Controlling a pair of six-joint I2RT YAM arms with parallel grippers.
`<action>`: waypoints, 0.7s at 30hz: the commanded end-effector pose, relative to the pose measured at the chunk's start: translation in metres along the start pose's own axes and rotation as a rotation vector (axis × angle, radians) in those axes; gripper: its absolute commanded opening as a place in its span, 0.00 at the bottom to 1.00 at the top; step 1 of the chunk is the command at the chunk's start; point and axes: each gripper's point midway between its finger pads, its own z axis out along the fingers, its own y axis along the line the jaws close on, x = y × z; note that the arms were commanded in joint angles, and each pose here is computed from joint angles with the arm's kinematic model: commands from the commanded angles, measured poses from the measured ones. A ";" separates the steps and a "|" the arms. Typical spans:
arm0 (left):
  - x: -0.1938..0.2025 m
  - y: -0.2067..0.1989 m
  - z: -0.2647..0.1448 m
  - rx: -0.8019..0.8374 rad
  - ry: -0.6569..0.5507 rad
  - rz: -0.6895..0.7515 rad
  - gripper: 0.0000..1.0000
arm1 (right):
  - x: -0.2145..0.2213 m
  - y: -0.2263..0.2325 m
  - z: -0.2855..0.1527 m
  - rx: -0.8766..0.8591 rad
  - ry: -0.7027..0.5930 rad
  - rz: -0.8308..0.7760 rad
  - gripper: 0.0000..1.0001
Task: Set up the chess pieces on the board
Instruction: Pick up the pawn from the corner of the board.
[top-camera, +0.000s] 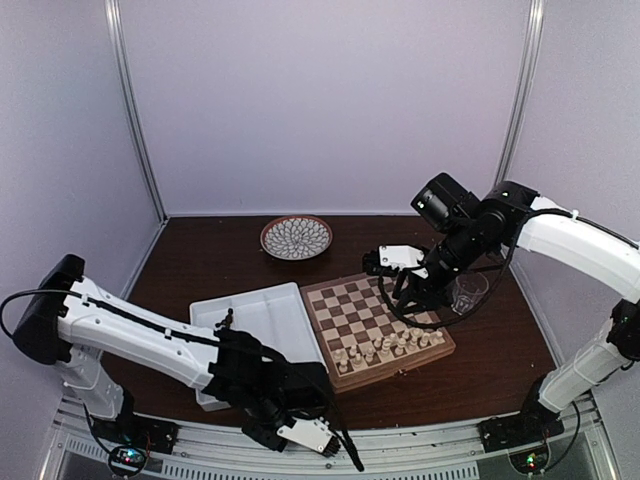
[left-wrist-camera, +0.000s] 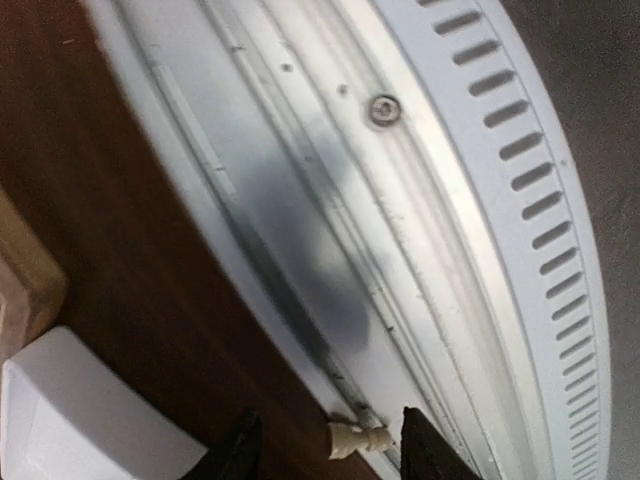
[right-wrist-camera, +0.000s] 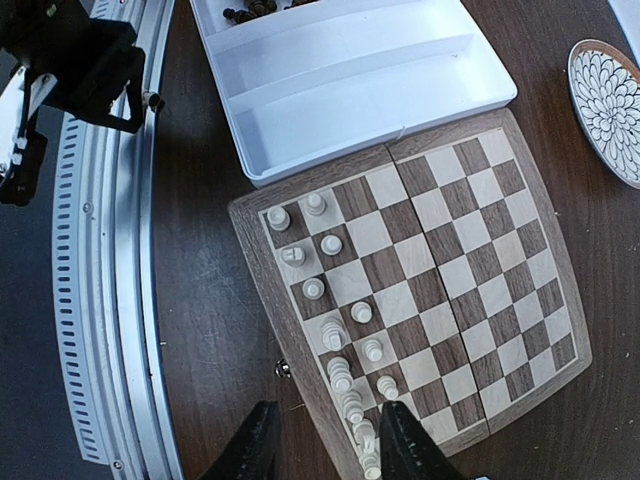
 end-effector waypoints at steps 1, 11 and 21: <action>0.018 0.026 -0.025 -0.102 -0.037 -0.163 0.47 | -0.006 -0.003 -0.008 0.010 -0.020 0.009 0.37; 0.051 0.023 -0.002 -0.117 0.081 -0.131 0.50 | -0.005 -0.003 -0.009 0.014 -0.019 0.009 0.37; 0.033 0.019 0.011 -0.056 0.039 -0.073 0.50 | -0.004 -0.004 -0.006 0.010 -0.012 0.012 0.37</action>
